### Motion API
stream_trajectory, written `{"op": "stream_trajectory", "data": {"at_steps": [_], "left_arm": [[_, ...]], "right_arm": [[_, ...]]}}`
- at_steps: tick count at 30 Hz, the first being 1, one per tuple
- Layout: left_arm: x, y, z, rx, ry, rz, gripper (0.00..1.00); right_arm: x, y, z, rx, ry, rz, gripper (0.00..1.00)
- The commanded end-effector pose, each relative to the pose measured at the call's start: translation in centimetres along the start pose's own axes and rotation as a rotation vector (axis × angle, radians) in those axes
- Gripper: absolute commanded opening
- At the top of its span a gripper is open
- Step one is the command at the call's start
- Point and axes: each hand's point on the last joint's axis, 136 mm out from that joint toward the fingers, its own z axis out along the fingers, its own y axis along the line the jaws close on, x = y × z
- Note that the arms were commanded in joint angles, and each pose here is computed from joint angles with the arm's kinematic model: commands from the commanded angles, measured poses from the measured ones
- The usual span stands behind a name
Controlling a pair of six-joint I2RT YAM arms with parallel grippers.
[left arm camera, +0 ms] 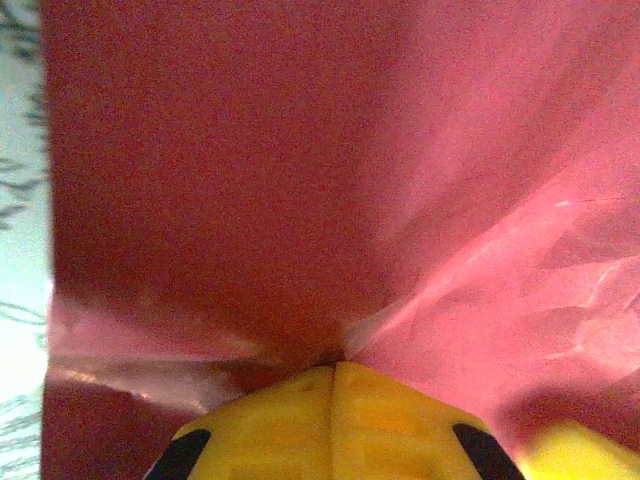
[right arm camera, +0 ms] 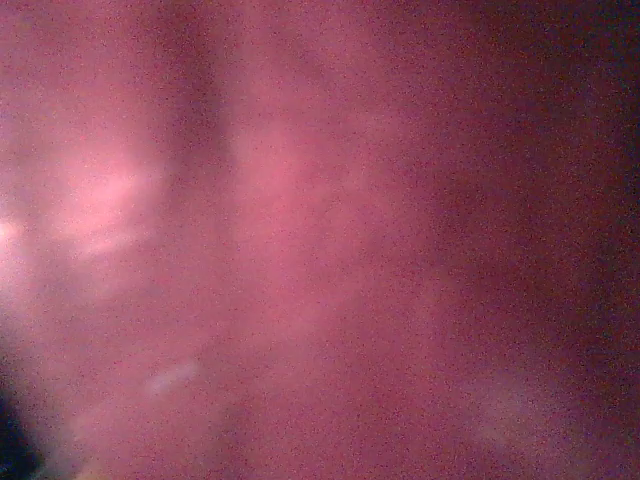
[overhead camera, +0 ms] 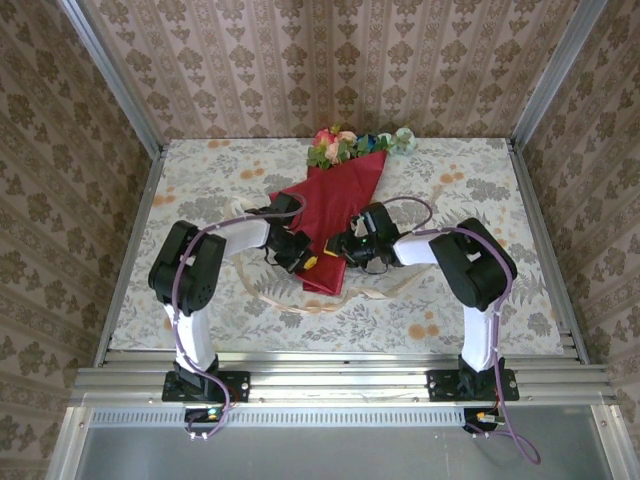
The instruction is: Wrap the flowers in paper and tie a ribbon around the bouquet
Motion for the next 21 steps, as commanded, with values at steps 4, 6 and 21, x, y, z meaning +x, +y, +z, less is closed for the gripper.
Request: {"op": "stream_trajectory", "data": {"at_steps": [4, 6, 21], "left_arm": [[0.2, -1.0, -6.9, 0.033, -0.111, 0.046, 0.31], [0.9, 1.0, -8.3, 0.045, -0.095, -0.040, 0.43], [0.9, 12.1, -7.1, 0.079, -0.043, -0.345, 0.58]], "right_arm": [[0.7, -2.2, -0.5, 0.119, 0.046, 0.042, 0.02], [0.0, -1.5, -1.6, 0.110, 0.043, 0.042, 0.00], [1.0, 1.1, -7.6, 0.024, 0.135, 0.038, 0.00]]}}
